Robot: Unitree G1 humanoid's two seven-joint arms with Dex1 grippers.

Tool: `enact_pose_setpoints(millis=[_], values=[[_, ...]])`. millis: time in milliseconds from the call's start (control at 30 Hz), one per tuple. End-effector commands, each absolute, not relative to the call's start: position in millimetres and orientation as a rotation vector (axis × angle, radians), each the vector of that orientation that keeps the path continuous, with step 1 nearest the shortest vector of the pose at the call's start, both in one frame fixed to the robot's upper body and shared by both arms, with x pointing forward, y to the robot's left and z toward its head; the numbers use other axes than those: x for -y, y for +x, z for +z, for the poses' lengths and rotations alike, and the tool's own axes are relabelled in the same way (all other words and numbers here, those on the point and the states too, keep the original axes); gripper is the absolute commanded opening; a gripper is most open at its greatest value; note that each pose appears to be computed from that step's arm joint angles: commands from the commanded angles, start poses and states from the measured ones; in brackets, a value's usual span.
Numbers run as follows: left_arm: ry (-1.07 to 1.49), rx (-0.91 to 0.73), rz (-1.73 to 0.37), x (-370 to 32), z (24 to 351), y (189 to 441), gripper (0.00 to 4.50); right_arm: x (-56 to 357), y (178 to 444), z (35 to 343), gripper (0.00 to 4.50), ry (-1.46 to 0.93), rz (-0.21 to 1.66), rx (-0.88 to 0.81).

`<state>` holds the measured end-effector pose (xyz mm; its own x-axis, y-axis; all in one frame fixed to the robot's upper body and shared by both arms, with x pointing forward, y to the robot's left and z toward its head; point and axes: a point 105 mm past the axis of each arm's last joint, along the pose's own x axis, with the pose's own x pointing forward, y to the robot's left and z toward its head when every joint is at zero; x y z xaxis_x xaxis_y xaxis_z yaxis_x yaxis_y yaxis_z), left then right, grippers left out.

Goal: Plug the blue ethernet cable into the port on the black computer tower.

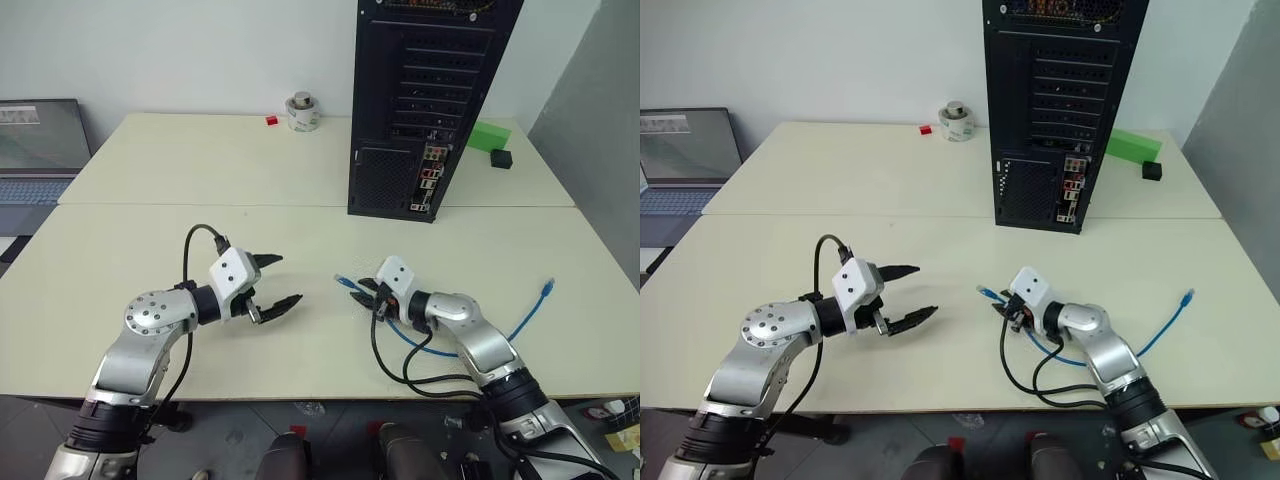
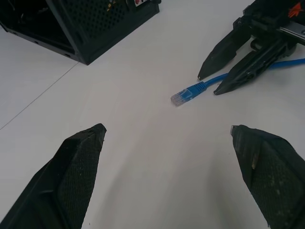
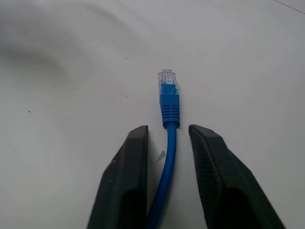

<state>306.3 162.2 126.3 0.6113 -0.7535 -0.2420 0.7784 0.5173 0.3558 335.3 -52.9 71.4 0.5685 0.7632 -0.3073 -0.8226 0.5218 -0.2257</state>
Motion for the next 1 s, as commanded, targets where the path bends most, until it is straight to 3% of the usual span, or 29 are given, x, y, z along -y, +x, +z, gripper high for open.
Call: enact_pose_setpoints(millis=[33, 100, 567, 933, 1000], values=[[0.473, -0.029, -0.931, -158, 133, 309, 4.5, 59, 338, 74, 0.56, -0.422, 0.941, -0.172], [0.473, -0.029, -0.935, -158, 133, 310, 4.5, 59, 336, 76, 0.06, -0.432, 0.95, -0.163], [0.461, -0.084, -1.261, -125, 126, 295, 4.5, 50, 294, 120, 0.06, -0.566, 1.25, -0.06], [0.443, -0.069, -1.382, -101, 126, 294, 4.5, 54, 280, 125, 0.06, -0.657, 1.32, -0.077], [0.444, -0.071, -1.398, -100, 126, 293, 4.11, 54, 280, 125, 0.0, -0.662, 1.319, -0.078]])
